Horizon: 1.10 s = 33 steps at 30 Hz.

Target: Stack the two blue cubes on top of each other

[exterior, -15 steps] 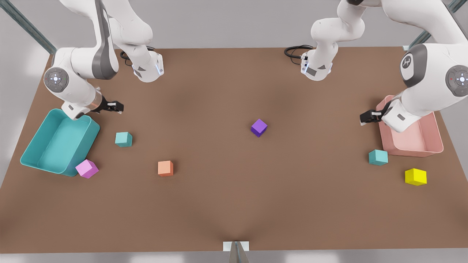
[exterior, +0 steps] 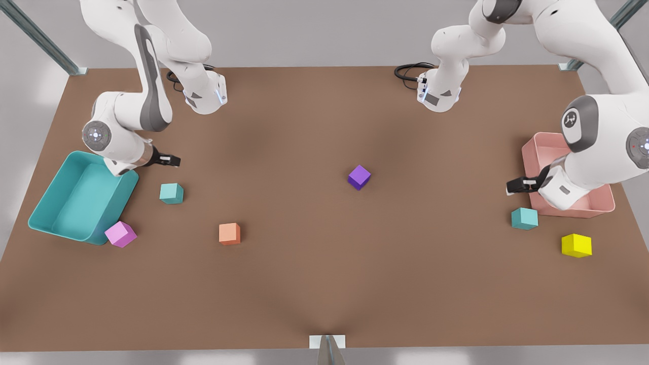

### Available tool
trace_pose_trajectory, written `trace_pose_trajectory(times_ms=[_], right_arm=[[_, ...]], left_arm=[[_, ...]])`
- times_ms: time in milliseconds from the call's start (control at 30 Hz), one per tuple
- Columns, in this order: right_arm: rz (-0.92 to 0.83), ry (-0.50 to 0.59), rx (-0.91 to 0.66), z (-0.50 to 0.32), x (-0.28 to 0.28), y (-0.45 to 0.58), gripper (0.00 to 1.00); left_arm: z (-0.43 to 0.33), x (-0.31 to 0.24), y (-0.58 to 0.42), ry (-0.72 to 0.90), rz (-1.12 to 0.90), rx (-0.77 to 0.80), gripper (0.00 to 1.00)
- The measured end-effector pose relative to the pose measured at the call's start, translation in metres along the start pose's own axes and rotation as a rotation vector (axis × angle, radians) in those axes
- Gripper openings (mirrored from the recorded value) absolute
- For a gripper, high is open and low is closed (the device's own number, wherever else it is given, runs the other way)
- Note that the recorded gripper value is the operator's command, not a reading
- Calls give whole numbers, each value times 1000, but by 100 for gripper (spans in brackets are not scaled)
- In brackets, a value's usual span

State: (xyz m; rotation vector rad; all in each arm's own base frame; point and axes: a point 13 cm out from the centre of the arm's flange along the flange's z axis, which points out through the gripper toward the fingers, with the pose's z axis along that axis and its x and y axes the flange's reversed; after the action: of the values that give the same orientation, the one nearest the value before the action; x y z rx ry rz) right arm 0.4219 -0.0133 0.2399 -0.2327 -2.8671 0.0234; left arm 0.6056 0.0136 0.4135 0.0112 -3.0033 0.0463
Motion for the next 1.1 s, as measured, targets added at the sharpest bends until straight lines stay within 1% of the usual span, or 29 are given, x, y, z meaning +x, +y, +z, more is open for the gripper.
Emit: trace_pose_trajectory(times_ms=[167,233,500,700,1100], right_arm=[[96,-11,-32,21,-8,-36,100],[111,1,-40,35,-14,-41,100],[123,35,-59,102,-39,-37,100],[143,9,-70,118,-53,-44,100],[144,-4,-79,151,-69,-41,100]], left_arm=[[7,-2,0,10,14,4,100],[8,-3,3,12,15,5,100],[9,-3,7,13,22,5,100],[10,-3,8,16,28,1,100],[21,4,23,61,6,4,100]])
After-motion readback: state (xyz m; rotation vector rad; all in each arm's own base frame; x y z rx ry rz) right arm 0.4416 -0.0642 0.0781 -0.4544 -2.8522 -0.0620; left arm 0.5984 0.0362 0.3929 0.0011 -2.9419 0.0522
